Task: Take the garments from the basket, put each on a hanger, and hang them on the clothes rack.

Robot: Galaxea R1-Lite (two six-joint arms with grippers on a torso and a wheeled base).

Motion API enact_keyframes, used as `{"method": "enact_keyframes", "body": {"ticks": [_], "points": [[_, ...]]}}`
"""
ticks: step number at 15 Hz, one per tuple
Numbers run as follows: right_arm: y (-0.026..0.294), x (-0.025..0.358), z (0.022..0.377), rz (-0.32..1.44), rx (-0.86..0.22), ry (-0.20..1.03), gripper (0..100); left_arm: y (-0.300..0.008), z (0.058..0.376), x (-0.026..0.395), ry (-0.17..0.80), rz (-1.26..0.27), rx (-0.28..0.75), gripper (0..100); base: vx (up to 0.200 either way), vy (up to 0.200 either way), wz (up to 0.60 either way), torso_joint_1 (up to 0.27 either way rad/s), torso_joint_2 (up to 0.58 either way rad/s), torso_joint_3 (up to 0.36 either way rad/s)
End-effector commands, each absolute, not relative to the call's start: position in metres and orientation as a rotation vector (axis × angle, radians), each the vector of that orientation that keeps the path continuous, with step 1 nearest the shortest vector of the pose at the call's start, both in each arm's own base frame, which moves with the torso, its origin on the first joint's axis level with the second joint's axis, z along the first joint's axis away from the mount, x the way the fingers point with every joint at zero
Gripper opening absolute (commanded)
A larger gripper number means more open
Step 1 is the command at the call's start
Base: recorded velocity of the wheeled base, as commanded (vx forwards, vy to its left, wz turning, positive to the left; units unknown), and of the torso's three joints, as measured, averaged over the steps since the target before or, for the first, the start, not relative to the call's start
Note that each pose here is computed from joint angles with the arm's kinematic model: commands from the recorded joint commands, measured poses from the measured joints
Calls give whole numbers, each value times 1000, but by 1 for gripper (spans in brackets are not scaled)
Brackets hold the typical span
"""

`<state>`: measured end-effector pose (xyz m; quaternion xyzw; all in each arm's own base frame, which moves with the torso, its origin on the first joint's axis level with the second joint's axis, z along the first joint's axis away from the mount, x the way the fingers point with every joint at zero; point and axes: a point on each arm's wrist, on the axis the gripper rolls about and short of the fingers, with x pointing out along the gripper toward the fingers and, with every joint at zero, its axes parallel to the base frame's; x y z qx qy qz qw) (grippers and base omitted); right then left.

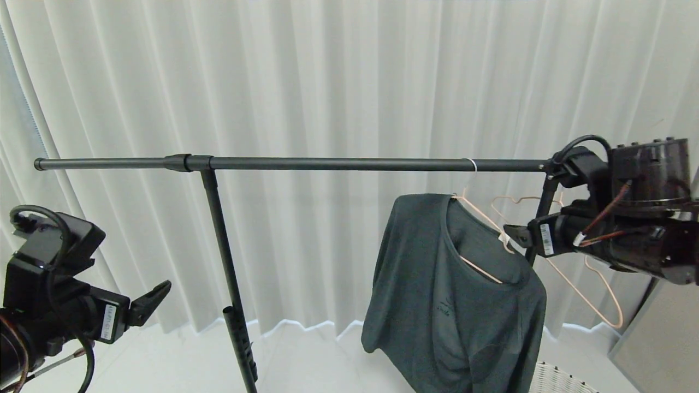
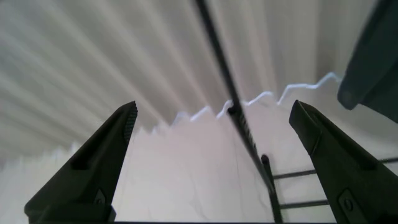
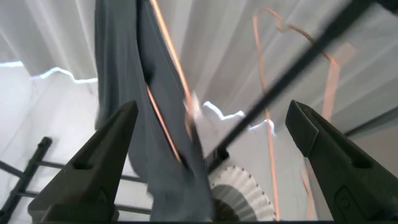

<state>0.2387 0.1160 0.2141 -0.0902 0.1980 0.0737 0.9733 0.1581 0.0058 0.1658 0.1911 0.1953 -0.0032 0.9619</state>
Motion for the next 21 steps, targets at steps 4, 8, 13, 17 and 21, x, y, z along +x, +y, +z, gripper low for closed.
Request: {"method": "enact_keyframes", "body": {"ticks": [4, 8, 13, 17, 21], "points": [[71, 175, 222, 93, -152, 325, 100, 8, 154, 144, 436, 87, 353, 100, -50, 0, 0, 2, 1, -1], [29, 159, 197, -85, -304, 402, 100, 7, 127, 115, 499, 77, 355, 100, -200, 0, 0, 4, 1, 10], [-6, 109, 134, -273, -329, 607, 100, 7, 88, 61, 619, 112, 342, 100, -200, 0, 0, -1, 0, 4], [-7, 73, 96, -273, -342, 692, 100, 5, 78, 34, 671, 105, 321, 100, -150, 0, 0, 1, 3, 5], [-8, 38, 75, -293, -334, 751, 100, 6, 74, 41, 758, 132, 291, 100, 0, 0, 0, 0, 0, 0]]}}
